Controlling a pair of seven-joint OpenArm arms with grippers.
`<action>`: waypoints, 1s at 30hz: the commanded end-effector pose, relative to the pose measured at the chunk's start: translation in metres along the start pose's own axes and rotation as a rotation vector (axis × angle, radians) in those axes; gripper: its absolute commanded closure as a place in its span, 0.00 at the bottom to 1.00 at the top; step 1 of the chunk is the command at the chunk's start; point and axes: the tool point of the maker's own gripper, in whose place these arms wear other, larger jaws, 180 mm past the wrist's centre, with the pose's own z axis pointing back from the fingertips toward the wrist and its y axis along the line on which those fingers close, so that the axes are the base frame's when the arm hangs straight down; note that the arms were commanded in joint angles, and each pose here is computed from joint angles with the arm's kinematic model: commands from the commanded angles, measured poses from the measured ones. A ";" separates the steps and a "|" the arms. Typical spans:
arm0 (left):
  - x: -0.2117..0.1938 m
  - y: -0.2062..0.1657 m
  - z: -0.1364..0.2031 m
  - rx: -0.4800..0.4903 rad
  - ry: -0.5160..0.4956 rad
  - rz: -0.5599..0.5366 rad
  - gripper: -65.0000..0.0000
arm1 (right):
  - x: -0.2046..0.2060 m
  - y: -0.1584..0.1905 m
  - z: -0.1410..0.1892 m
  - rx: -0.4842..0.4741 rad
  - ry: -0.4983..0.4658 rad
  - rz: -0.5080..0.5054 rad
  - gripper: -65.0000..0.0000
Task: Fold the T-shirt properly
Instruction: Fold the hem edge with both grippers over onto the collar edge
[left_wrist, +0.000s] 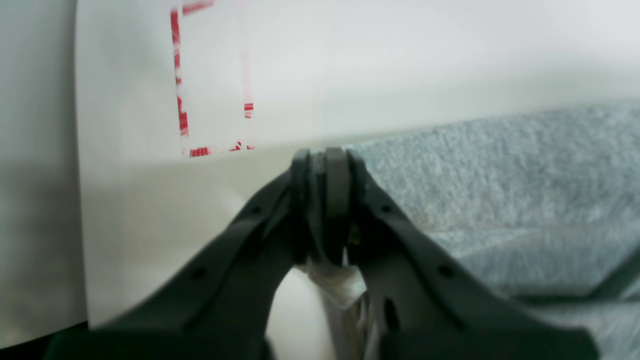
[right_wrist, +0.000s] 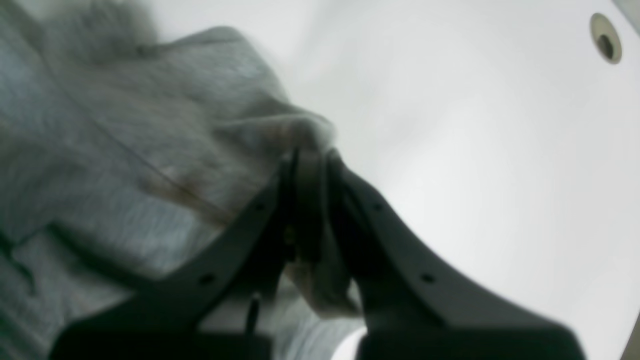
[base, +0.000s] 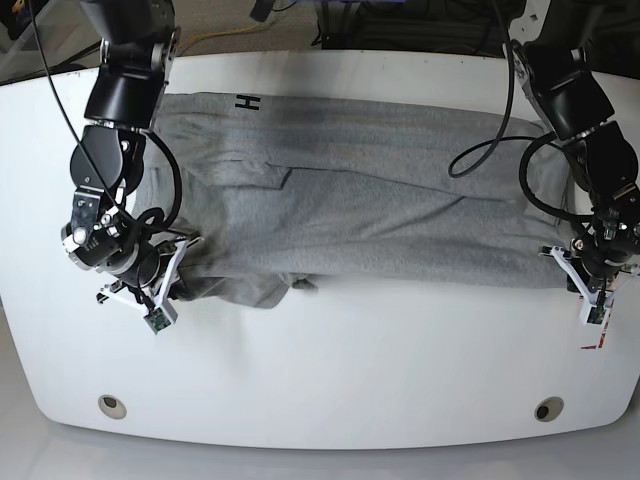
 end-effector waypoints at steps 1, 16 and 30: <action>0.008 0.012 0.011 0.039 -0.029 -0.038 1.00 | 0.015 -0.013 0.025 -0.074 -0.058 0.019 1.00; -0.072 -0.018 0.048 0.019 0.094 -0.212 1.00 | -0.094 0.037 0.075 -0.072 0.111 -0.146 1.00; -0.131 -0.025 0.061 -0.024 0.228 -0.260 1.00 | -0.144 0.061 0.081 0.002 0.193 -0.252 0.69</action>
